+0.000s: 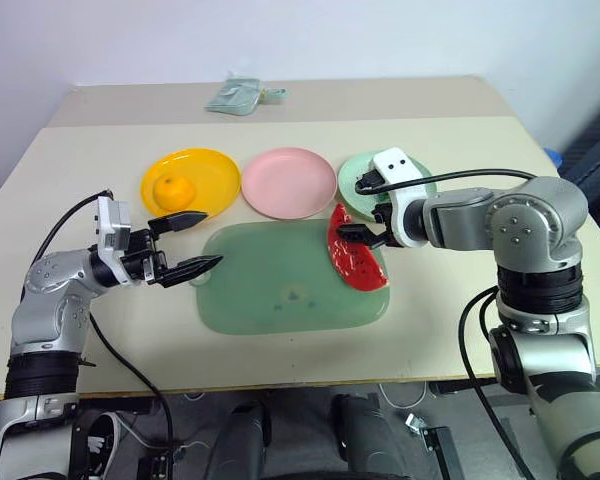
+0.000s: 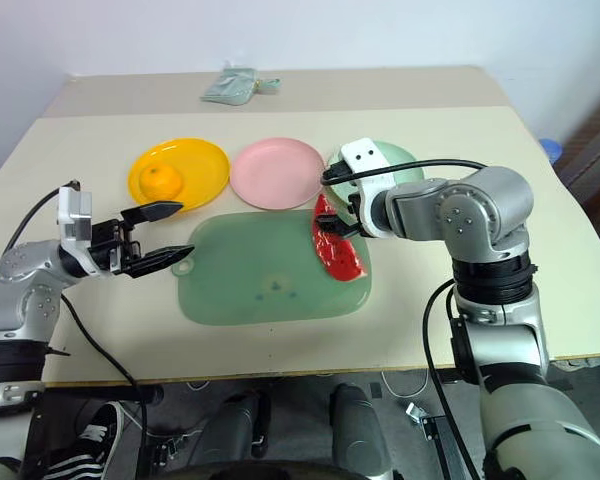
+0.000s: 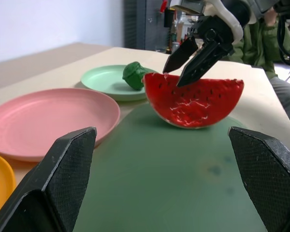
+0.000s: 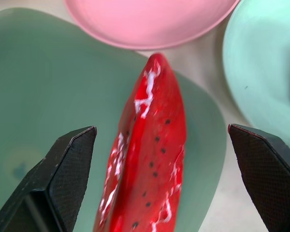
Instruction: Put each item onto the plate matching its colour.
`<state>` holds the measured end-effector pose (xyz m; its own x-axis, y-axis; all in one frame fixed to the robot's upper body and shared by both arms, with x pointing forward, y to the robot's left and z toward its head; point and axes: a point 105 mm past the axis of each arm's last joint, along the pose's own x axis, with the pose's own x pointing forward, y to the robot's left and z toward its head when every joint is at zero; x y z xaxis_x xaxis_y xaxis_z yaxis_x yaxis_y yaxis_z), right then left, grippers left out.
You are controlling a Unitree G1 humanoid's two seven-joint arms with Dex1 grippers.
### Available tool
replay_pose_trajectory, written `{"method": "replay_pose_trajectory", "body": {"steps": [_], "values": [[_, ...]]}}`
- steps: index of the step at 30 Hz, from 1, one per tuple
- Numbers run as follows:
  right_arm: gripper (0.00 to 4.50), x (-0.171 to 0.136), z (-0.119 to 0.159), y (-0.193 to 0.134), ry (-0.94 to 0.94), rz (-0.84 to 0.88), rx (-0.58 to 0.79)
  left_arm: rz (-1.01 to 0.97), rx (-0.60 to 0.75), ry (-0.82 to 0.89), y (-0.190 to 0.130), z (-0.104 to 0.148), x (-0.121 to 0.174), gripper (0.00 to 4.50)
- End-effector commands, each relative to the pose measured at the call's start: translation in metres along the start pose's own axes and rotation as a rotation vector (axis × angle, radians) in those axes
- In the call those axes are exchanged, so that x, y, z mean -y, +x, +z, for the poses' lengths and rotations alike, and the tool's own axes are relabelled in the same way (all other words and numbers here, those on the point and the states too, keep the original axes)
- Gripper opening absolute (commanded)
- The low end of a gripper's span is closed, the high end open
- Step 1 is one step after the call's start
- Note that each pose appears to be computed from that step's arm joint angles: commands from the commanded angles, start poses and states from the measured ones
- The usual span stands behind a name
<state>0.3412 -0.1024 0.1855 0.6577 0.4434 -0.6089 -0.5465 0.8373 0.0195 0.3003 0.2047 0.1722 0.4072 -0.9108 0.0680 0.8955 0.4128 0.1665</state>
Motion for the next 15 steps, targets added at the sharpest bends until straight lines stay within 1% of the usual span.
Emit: {"method": "replay_pose_trajectory", "body": {"steps": [1, 5, 8, 15], "values": [[4.45, -0.009, 0.007, -0.006, -0.009, 0.039, 0.007, 0.007, 0.008, 0.046, -0.002, 0.011, 0.0, 4.5], [4.45, -0.022, -0.006, 0.0, 0.006, 0.091, -0.045, 0.005, 0.012, 0.044, 0.0, 0.012, 0.003, 4.5], [4.45, -0.025, -0.016, 0.003, 0.021, 0.089, -0.075, 0.008, 0.012, 0.048, 0.001, 0.012, 0.004, 4.5], [4.45, -0.02, -0.02, 0.005, 0.01, 0.018, -0.095, 0.004, 0.02, 0.047, 0.008, 0.016, 0.007, 4.5]]}}
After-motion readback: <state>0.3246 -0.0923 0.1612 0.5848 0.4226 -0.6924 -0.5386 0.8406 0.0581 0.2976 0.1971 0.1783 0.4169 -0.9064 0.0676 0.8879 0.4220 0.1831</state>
